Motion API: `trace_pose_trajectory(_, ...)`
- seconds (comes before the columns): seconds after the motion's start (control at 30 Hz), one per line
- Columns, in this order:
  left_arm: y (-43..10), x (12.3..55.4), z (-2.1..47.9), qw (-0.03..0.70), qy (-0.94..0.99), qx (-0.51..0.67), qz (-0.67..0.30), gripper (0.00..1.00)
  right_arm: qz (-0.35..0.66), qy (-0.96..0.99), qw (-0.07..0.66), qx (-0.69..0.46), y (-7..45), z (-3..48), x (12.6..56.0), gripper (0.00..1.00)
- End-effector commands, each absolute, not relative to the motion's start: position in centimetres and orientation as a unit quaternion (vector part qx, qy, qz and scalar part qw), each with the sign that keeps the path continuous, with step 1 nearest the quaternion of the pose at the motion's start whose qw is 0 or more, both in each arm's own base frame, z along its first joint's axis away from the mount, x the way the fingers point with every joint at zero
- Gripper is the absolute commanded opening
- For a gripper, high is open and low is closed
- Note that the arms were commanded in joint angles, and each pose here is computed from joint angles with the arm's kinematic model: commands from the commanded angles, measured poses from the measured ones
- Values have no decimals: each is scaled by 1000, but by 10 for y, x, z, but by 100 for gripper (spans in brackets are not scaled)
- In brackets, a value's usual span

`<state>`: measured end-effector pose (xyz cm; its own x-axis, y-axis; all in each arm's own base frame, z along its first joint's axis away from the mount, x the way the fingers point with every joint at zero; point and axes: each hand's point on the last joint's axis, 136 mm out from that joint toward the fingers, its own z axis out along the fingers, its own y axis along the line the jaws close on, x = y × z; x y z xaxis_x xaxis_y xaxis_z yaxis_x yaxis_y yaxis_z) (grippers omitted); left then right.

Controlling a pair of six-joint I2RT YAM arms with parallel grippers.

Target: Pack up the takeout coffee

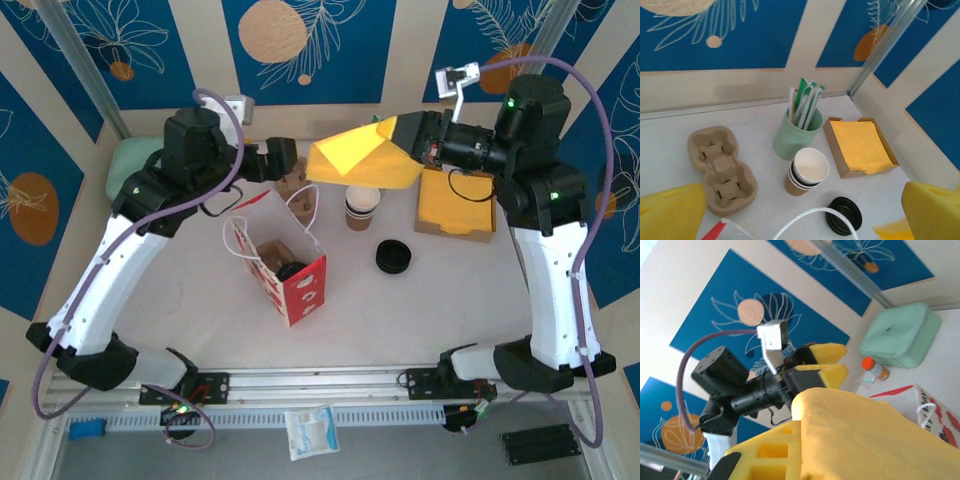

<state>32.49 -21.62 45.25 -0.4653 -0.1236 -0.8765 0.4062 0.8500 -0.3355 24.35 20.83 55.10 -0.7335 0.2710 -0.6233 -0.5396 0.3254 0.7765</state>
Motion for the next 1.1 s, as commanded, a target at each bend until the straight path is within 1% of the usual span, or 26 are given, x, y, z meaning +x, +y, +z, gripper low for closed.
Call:
trace_pose_trajectory(0.0,-192,329,459,525,811,51,-253,99,571,737,340,-122,225,552,232,0)
trace_pose_trajectory(0.17,-168,329,461,530,811,26,-247,99,579,735,315,-158,251,552,225,0)
trace_pose_trajectory(0.37,-172,321,452,507,818,47,-266,99,586,736,282,-190,281,550,225,0)
trace_pose_trajectory(0.53,-177,305,438,480,828,68,-282,99,597,732,252,-208,306,546,232,0)
trace_pose_trajectory(0.73,-169,279,422,465,832,66,-293,99,612,728,211,-227,335,539,237,0)
trace_pose_trajectory(1.07,-166,249,404,442,831,52,-335,100,622,727,158,-243,365,519,240,0)
